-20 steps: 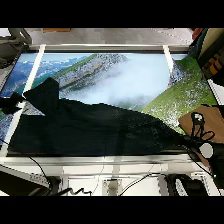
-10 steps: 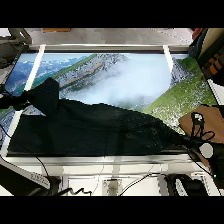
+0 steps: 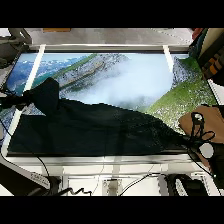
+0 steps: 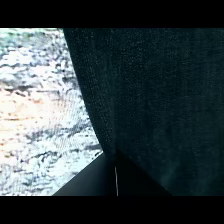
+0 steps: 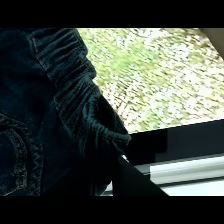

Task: Fold the clothes and pants, and hang the long-sleeved shirts on hangers.

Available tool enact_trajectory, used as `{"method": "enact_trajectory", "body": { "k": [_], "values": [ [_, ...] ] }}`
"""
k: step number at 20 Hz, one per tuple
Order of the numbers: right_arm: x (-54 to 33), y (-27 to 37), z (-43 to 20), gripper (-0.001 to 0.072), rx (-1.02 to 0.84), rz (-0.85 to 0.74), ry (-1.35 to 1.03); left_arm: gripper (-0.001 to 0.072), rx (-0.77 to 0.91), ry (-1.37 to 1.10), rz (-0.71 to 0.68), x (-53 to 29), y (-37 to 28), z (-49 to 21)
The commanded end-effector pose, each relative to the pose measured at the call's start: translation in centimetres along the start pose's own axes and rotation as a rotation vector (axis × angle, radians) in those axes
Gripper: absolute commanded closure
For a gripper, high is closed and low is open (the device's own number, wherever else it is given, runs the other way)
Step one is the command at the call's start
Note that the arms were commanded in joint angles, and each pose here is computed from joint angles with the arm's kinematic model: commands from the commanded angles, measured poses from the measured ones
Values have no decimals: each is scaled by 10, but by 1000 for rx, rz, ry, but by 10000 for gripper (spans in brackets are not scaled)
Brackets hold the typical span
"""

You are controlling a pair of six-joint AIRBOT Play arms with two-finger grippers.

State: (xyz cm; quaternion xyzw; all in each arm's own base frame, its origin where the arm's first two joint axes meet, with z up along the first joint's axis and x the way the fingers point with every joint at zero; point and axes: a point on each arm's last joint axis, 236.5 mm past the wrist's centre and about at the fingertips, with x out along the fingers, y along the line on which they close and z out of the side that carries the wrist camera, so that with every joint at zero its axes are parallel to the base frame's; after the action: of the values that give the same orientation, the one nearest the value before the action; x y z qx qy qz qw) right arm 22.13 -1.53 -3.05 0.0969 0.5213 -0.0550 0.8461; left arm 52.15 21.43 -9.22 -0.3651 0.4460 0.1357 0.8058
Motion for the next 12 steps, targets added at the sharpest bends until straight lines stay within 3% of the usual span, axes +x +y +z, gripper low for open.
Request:
{"method": "enact_trajectory", "body": {
  "k": [1, 12],
  "values": [
    [0, 3, 6, 674, 8, 14, -26, 688, 36, -66, -20, -20, -13, 18],
    [-1, 7, 10, 675, 39, 32, -41, 688, 225, -429, -12, -180, -80, 90]
  ]
}}
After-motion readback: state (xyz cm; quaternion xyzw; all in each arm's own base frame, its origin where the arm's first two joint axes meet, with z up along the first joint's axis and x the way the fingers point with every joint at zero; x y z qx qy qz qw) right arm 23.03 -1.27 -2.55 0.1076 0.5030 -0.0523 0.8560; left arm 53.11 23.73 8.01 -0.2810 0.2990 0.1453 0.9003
